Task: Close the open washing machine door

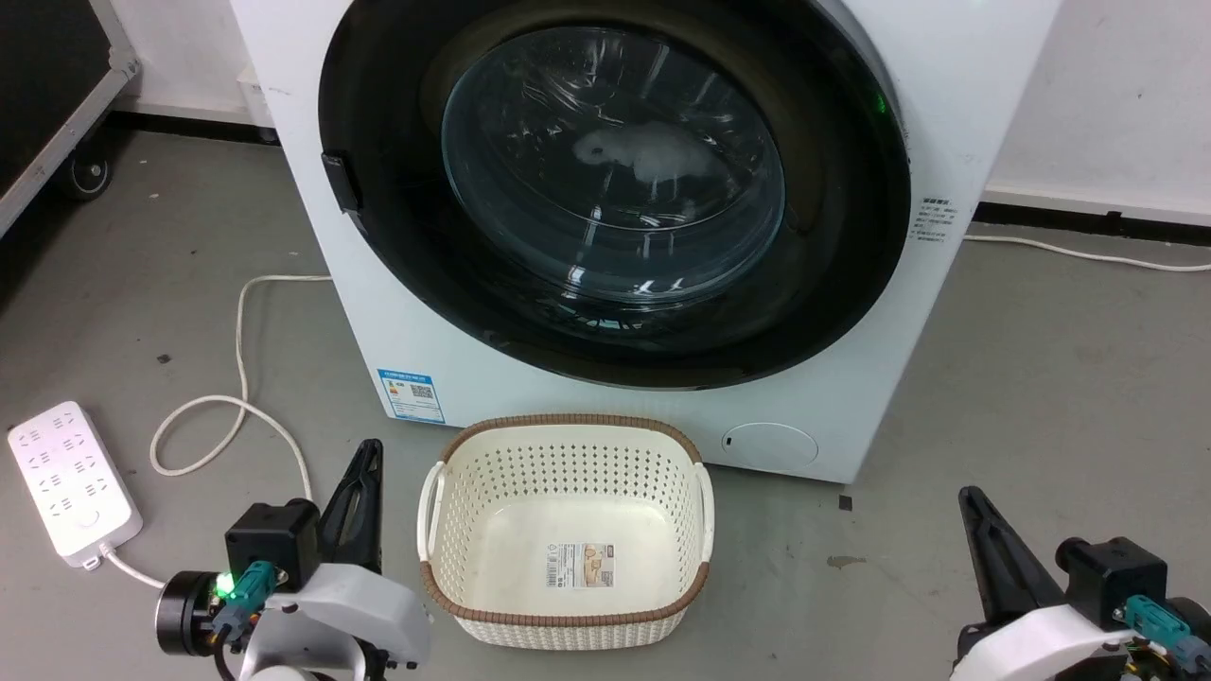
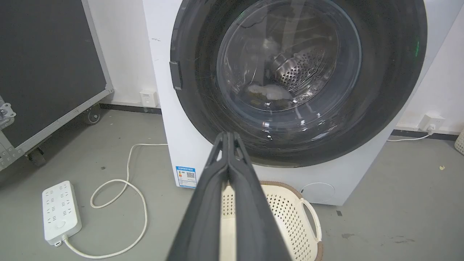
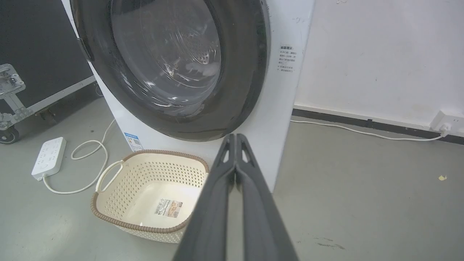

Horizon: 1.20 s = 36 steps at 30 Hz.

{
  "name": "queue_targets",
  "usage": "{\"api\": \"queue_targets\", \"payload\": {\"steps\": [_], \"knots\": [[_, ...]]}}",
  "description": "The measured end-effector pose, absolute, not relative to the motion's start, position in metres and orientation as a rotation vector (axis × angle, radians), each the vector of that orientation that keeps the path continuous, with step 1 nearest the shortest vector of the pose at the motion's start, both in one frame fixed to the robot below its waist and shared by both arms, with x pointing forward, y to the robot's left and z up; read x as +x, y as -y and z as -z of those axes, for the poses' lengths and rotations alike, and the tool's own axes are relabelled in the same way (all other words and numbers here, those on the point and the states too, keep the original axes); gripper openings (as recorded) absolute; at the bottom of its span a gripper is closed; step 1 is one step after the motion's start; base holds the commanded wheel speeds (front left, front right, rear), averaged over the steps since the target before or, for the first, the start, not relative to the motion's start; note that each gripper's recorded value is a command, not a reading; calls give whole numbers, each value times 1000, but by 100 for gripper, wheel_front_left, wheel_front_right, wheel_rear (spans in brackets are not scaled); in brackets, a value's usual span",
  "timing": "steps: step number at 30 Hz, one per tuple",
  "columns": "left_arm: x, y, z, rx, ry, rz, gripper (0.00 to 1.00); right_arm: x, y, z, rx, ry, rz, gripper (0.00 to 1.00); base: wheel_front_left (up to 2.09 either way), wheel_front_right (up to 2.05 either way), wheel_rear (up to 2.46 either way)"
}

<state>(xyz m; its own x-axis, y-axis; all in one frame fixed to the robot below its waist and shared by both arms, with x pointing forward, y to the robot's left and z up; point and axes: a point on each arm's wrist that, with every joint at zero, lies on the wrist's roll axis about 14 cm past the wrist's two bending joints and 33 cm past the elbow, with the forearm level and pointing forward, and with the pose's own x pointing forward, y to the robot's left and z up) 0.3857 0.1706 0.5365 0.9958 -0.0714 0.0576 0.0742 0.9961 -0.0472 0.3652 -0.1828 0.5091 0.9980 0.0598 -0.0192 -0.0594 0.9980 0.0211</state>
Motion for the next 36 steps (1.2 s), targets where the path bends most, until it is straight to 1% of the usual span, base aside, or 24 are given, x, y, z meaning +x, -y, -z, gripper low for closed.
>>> {"api": "queue_targets", "payload": {"steps": [36], "knots": [[380,-174,-534,8,32,34,0,368,169,-517,-17,-19,-101,0,0,0,0]]}}
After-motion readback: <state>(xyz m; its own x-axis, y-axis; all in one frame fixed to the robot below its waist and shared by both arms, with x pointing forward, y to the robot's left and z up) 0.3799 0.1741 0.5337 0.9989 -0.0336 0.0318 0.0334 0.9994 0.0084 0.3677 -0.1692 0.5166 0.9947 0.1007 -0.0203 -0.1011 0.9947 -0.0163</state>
